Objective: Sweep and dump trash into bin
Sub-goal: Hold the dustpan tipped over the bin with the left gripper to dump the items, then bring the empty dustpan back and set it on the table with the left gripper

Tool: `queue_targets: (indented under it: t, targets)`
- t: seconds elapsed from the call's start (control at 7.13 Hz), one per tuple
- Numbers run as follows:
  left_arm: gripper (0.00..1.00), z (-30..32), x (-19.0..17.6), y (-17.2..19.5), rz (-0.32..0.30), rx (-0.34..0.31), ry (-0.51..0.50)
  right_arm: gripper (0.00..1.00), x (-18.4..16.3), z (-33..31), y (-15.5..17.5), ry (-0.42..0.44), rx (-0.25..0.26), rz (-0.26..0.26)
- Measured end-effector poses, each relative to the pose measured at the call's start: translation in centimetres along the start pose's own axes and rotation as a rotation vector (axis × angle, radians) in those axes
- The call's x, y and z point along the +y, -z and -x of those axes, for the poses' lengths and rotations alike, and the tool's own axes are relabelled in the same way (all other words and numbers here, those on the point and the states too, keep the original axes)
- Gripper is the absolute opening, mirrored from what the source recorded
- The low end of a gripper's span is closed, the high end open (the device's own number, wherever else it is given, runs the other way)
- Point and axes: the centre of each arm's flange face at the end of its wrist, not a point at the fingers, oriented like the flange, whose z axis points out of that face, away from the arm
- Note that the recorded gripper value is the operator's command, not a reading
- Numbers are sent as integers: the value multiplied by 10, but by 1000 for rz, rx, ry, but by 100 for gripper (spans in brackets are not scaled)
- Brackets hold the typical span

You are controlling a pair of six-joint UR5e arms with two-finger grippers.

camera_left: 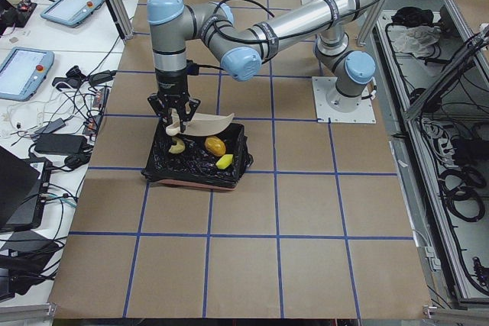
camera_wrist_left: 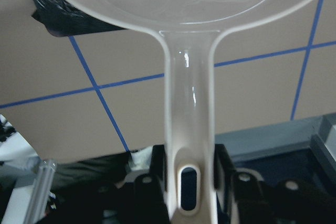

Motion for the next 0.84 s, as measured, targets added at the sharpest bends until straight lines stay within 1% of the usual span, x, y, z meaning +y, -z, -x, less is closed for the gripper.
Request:
queue_targets:
  t: [0.14, 0.28, 0.42, 0.56, 0.7, 0.84]
  targets:
    - [0, 16, -29, 4, -96, -41, 33, 100, 0, 0, 0, 0, 0, 0]
    - [0, 35, -62, 7, -191, -65, 78, 100, 0, 0, 0, 0, 0, 0]
    - [0, 56, -101, 8, -264, -71, 117, 100, 0, -1, 0, -1, 1, -1]
    - [0, 76, -147, 8, -316, -57, 155, 100, 0, -1, 0, -1, 2, -1]
    - [0, 88, -187, 0, -352, -22, 196, 100, 0, -1, 0, -2, 2, -2]
    - [0, 96, -219, -17, -391, 19, 246, 100, 0, -1, 0, -2, 2, -2]
